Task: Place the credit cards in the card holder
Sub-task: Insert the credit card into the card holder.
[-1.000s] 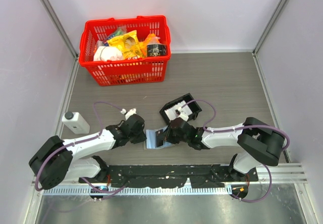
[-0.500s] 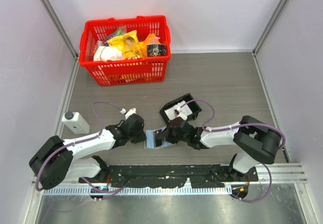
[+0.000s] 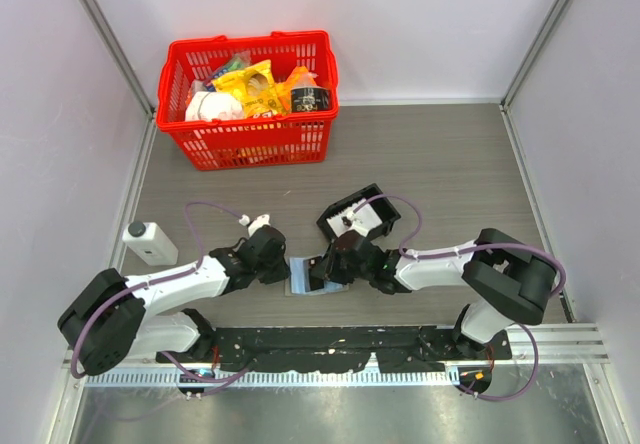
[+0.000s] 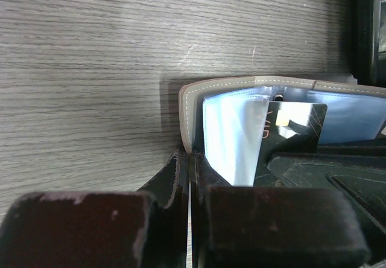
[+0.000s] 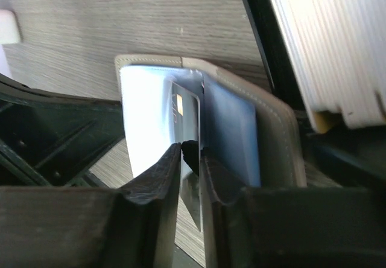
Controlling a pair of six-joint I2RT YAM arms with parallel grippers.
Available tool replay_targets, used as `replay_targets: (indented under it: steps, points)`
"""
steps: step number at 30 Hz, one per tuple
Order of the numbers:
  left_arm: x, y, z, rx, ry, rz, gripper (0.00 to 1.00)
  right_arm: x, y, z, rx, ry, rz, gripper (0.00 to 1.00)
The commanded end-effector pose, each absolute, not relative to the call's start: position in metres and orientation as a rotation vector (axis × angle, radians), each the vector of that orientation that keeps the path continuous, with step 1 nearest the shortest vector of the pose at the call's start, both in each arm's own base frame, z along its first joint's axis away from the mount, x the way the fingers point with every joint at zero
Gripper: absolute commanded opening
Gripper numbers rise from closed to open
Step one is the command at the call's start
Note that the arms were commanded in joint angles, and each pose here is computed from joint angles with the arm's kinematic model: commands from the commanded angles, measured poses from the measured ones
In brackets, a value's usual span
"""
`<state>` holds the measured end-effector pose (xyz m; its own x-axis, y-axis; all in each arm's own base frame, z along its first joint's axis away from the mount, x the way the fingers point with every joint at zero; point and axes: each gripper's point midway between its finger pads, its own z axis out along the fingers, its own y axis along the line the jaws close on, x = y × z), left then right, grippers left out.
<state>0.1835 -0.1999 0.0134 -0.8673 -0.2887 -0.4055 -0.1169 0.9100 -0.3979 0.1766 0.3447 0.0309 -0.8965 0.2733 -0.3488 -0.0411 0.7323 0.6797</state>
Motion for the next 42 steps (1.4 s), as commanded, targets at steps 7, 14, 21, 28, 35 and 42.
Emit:
replay_targets:
  steps: [7, 14, 21, 28, 35, 42]
  points:
    - [0.151, -0.148, -0.032, -0.277, 2.751, -0.191, 0.00, 0.176, 0.307, 0.019, 0.115, 2.562, 0.716, 0.39]
    - [0.150, -0.149, -0.031, -0.276, 2.759, -0.186, 0.00, 0.176, 0.304, 0.029, 0.082, 2.545, 0.686, 0.41]
    - [0.152, -0.152, -0.025, -0.253, 2.751, -0.213, 0.00, 0.180, 0.313, 0.039, 0.020, 2.508, 0.689, 0.38]
    - [0.152, -0.162, -0.025, -0.177, 2.774, -0.265, 0.00, 0.179, 0.342, 0.034, -0.071, 2.519, 0.794, 0.39]
    - [0.150, -0.171, -0.025, -0.121, 2.796, -0.315, 0.00, 0.170, 0.368, 0.045, -0.182, 2.515, 0.870, 0.39]
    - [0.147, -0.165, -0.025, -0.155, 2.805, -0.279, 0.00, 0.178, 0.342, 0.050, -0.044, 2.482, 0.763, 0.42]
